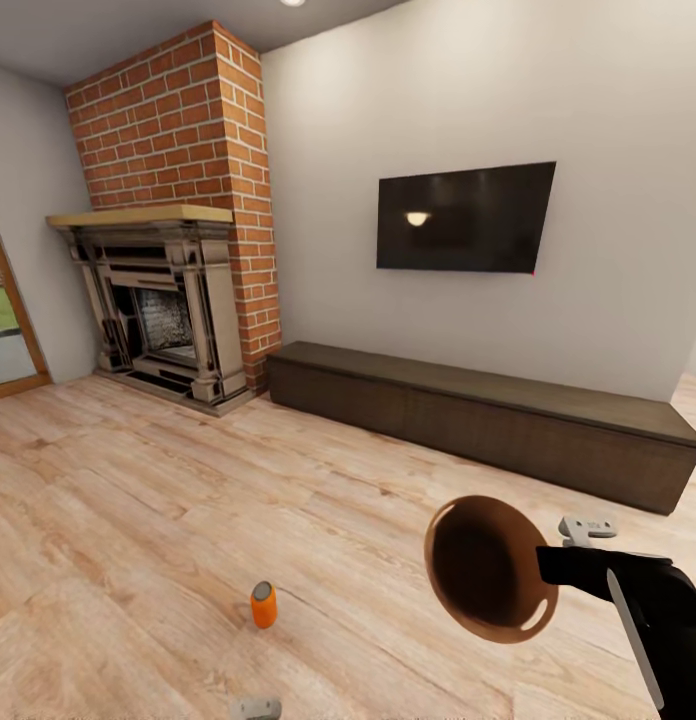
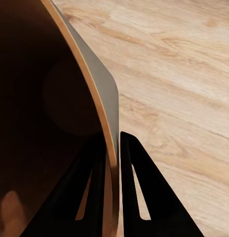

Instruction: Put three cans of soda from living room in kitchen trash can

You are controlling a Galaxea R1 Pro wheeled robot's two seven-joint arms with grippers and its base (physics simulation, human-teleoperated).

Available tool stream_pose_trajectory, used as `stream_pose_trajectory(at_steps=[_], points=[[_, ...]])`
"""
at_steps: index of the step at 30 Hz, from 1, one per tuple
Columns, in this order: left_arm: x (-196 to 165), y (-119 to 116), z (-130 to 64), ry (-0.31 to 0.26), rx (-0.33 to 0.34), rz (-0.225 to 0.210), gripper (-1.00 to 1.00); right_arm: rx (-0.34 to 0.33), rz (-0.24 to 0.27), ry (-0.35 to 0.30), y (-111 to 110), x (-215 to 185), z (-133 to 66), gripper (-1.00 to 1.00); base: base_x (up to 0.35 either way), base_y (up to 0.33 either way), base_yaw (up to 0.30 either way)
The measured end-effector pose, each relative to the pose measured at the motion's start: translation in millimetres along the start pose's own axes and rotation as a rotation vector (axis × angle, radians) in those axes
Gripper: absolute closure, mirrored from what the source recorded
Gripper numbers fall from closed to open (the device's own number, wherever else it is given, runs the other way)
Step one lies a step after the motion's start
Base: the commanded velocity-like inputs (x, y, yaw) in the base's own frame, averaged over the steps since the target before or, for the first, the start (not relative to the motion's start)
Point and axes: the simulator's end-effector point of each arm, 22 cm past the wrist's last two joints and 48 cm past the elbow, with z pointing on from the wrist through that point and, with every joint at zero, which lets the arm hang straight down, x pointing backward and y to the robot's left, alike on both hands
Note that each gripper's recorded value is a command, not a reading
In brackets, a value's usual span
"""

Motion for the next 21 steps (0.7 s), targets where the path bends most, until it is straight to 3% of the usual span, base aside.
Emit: stream_pose_trajectory(at_steps=[21], points=[[28,2,36.8,-0.023,0.0,0.001,-1.0,0.001,-0.002,0.0,-1,42,23.8,1.0,0.0,0.0,0.0]])
